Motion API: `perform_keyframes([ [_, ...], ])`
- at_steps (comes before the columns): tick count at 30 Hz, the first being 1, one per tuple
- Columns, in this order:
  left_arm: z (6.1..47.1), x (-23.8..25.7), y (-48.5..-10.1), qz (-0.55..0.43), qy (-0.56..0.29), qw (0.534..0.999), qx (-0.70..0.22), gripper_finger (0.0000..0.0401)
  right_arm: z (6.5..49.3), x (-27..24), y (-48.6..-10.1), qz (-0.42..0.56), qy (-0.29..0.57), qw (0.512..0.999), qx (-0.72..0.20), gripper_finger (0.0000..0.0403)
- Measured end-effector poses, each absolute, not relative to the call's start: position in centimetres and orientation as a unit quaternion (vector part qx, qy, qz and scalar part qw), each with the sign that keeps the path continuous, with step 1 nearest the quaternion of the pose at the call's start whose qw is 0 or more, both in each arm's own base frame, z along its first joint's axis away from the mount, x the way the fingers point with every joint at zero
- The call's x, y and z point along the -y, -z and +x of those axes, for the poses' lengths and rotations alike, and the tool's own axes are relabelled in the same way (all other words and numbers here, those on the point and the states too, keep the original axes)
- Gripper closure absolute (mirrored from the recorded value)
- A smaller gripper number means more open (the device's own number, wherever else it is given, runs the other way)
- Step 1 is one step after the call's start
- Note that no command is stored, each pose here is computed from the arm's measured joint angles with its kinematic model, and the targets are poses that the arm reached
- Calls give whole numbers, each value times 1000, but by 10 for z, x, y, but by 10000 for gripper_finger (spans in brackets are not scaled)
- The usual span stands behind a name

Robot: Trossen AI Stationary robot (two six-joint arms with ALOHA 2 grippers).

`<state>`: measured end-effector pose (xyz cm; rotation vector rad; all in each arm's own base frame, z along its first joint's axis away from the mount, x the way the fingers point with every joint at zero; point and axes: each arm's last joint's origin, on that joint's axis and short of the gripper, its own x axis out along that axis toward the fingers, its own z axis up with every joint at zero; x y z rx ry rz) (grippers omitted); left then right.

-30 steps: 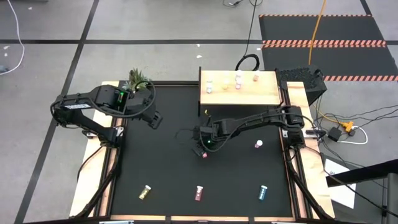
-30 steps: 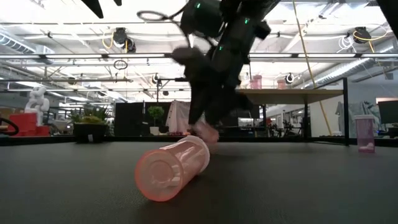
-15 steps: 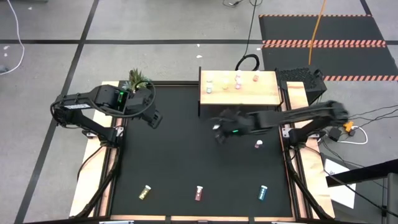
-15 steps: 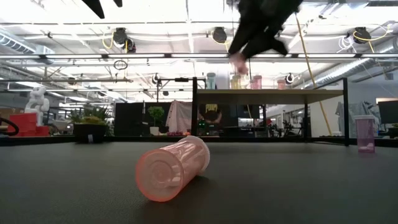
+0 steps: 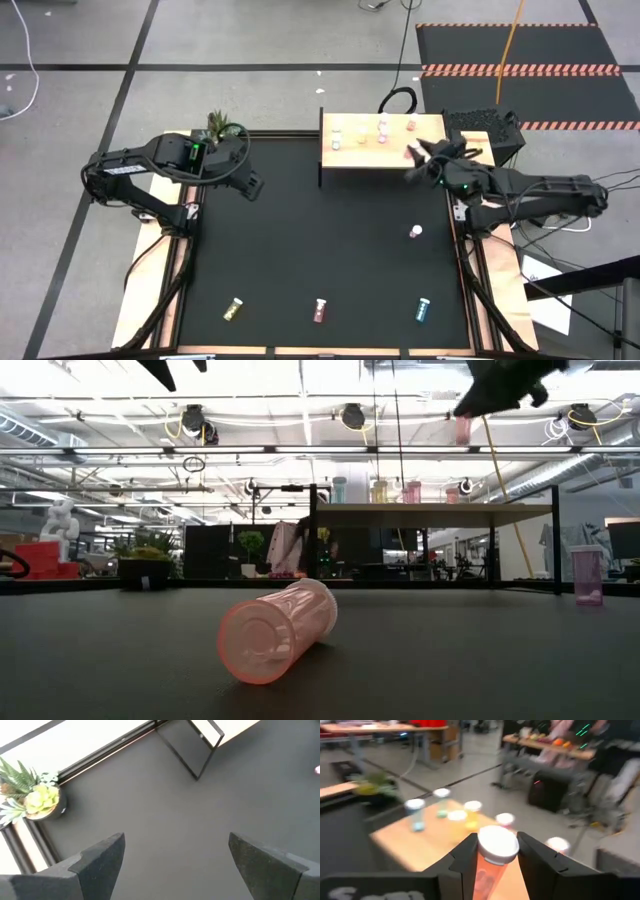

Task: Pick and place medicine bottles onto shelf by color
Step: Put the top orange pill bottle on the shelf aligned with the other orange pill bottle

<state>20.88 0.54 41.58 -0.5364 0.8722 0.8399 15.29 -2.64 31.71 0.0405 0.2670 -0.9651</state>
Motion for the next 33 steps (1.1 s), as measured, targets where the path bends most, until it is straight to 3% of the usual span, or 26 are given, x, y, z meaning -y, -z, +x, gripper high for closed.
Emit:
perform_keyframes([
  [4, 211, -5, -417, -251, -386, 795, -394, 45, 145, 45, -298, -15, 506, 854, -122, 283],
  [13, 212, -5, -417, -256, -385, 795, -394, 45, 142, 89, -254, 6, 502, 860, -97, 283],
  [33, 204, -7, -414, -211, -401, 785, -423, 45, 129, 136, -235, 51, 492, 860, -122, 282],
])
